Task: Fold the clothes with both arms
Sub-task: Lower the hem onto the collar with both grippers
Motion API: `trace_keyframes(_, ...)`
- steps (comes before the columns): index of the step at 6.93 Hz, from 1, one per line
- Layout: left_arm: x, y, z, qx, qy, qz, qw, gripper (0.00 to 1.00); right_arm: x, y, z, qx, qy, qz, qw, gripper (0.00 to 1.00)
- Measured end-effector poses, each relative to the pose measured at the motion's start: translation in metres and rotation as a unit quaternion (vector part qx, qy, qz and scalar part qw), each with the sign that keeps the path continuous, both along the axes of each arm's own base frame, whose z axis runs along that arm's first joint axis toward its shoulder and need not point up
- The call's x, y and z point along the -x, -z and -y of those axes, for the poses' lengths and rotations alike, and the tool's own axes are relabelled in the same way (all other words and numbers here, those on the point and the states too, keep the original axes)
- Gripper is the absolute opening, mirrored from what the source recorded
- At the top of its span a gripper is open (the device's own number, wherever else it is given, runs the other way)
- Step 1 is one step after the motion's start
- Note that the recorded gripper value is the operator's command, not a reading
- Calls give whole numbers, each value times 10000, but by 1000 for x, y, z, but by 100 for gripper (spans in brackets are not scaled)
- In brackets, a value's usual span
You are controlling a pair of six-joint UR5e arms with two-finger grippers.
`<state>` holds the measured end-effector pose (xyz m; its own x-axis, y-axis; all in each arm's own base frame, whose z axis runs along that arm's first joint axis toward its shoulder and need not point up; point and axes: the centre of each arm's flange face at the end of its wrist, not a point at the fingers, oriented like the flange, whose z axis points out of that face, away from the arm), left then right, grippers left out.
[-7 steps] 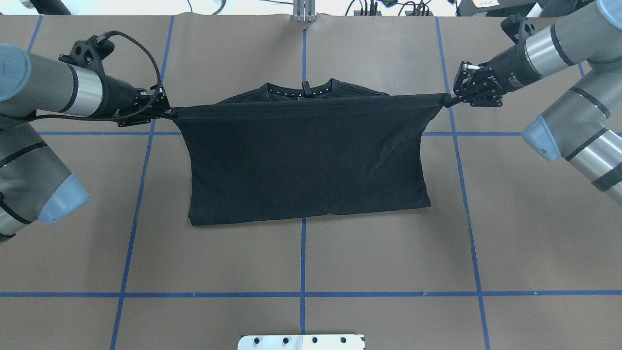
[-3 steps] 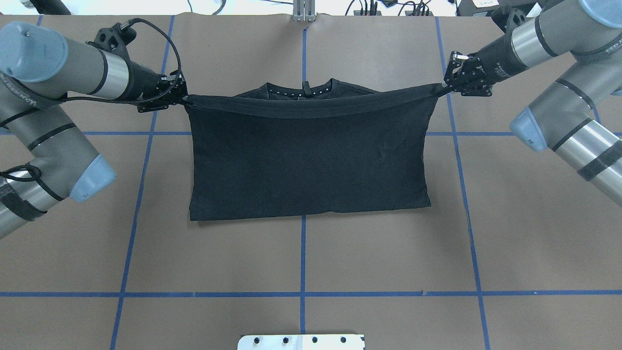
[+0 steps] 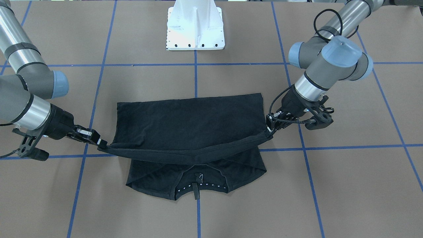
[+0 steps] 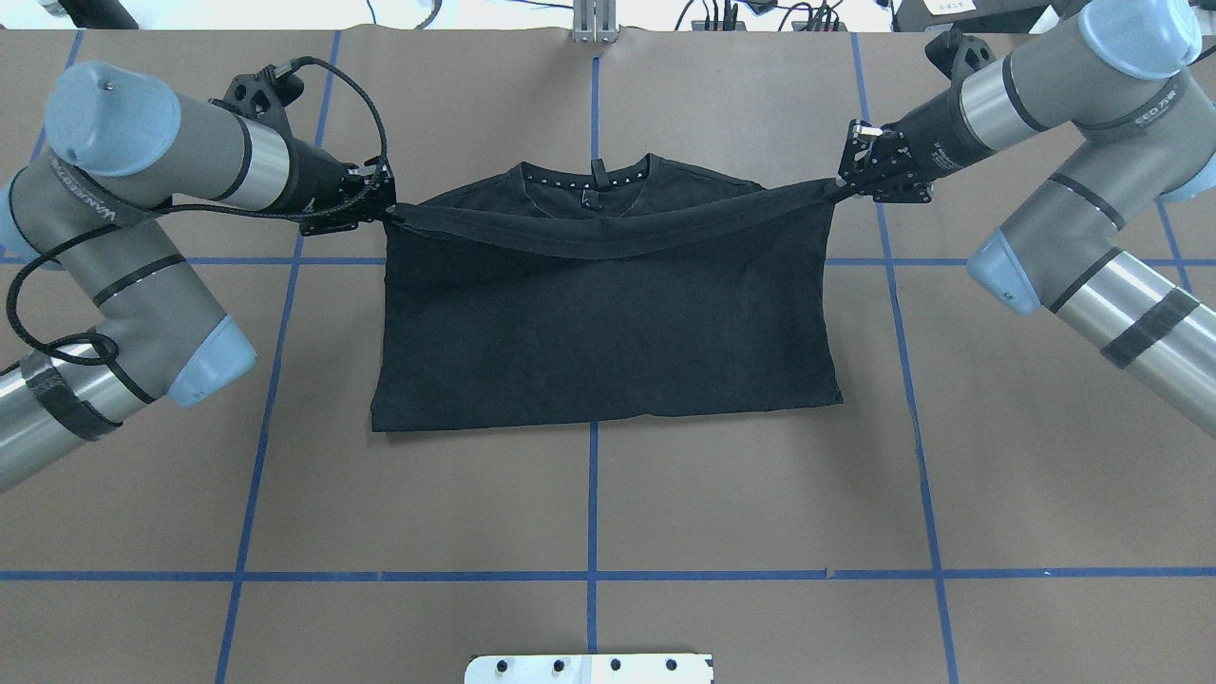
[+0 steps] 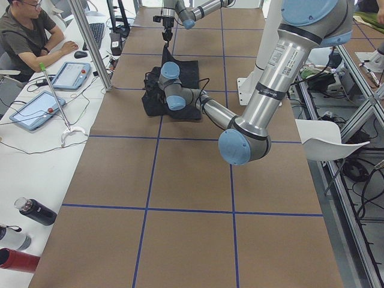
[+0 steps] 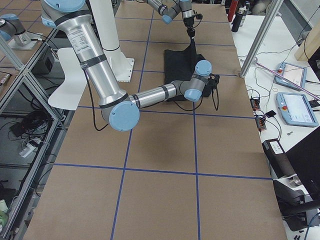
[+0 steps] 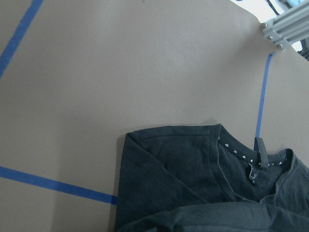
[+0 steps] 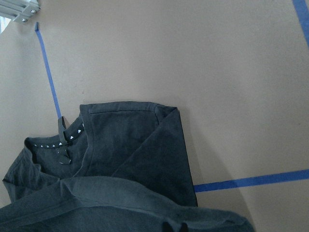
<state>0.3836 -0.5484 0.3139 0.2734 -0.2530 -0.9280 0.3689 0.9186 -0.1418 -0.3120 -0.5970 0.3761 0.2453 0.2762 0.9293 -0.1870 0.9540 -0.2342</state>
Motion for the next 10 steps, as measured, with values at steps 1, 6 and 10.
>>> trace_keyframes(1,-4,-3,-1,12,-32,26,10000,0,3,-3,1,15,-6,-26,10000,0)
trace_keyframes(6,5,-38,23,199,126,261,9994,0,-2,-24,14,126,-292,-227,9992,0)
trace_keyframes(10,10,-42,37,154,221,219,9994,0,-2,-21,26,121,-454,-281,9985,0)
